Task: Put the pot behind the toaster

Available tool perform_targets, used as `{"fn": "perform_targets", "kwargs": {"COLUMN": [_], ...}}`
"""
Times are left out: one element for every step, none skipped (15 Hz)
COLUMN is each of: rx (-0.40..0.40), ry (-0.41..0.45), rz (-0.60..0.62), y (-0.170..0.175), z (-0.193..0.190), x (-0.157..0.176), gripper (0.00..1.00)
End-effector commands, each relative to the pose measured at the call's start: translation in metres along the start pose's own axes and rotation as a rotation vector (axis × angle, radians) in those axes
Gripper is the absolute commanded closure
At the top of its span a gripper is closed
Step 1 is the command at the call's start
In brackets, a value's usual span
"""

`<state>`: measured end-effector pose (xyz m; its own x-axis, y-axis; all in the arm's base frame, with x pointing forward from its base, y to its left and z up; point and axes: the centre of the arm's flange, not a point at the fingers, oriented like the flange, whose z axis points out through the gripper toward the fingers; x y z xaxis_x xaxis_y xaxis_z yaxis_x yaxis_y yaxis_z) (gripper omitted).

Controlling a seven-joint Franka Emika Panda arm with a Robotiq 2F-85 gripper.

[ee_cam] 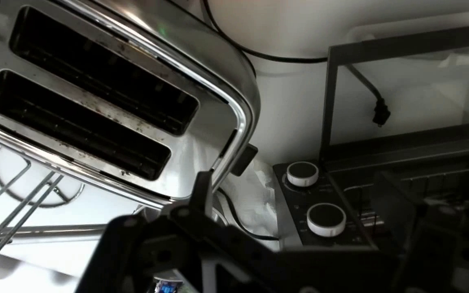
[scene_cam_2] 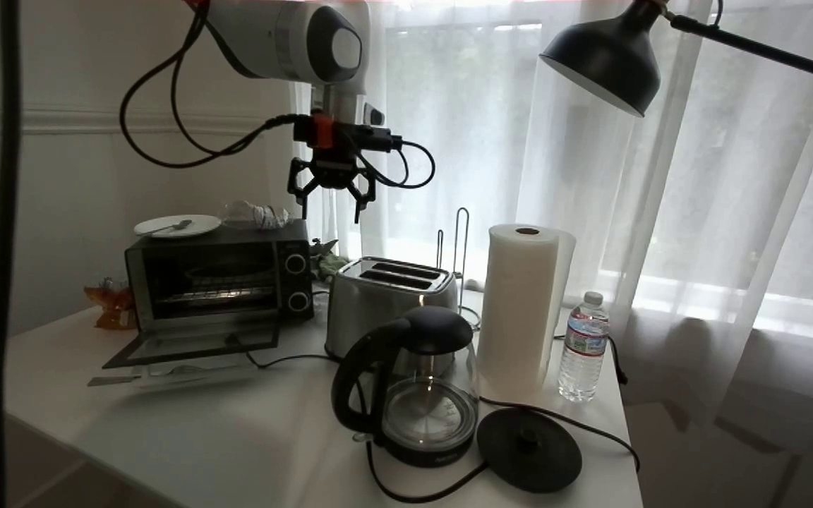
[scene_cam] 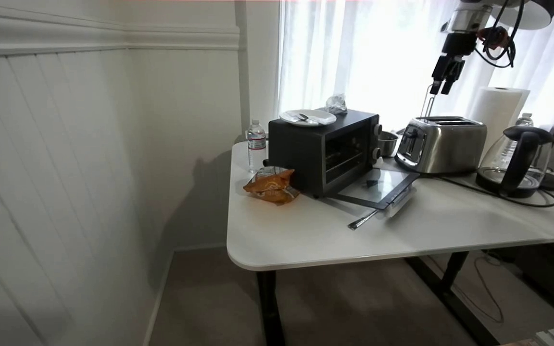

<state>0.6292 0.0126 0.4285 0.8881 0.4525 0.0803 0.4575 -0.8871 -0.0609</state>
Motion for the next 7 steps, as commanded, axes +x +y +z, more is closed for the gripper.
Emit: {"fn": "perform_targets", "kwargs": {"rx": [-0.007,-0.011,-0.012,-0.013,-0.013,-0.013,-0.013], "ry": [0.013,0.019,0.021,0.022,0.022,0.021,0.021], "rz": [0.018,0.027,0.032,0.035,0.037,0.039,0.039], "y": [-0.0073,-0.0127,-0.0152,-0.0156,-0.0149,-0.0144,-0.0141], "z": [-0.0029,-0.0049,-0.0060,-0.0064,-0.0060,-0.0053,-0.0046], "x": [0.0003,-0.0002,-0.0008,-0.0017,-0.0025,-0.0030,-0.0033], "gripper": [0.00,0.00,0.00,0.00,0.00,0.00,0.00]}}
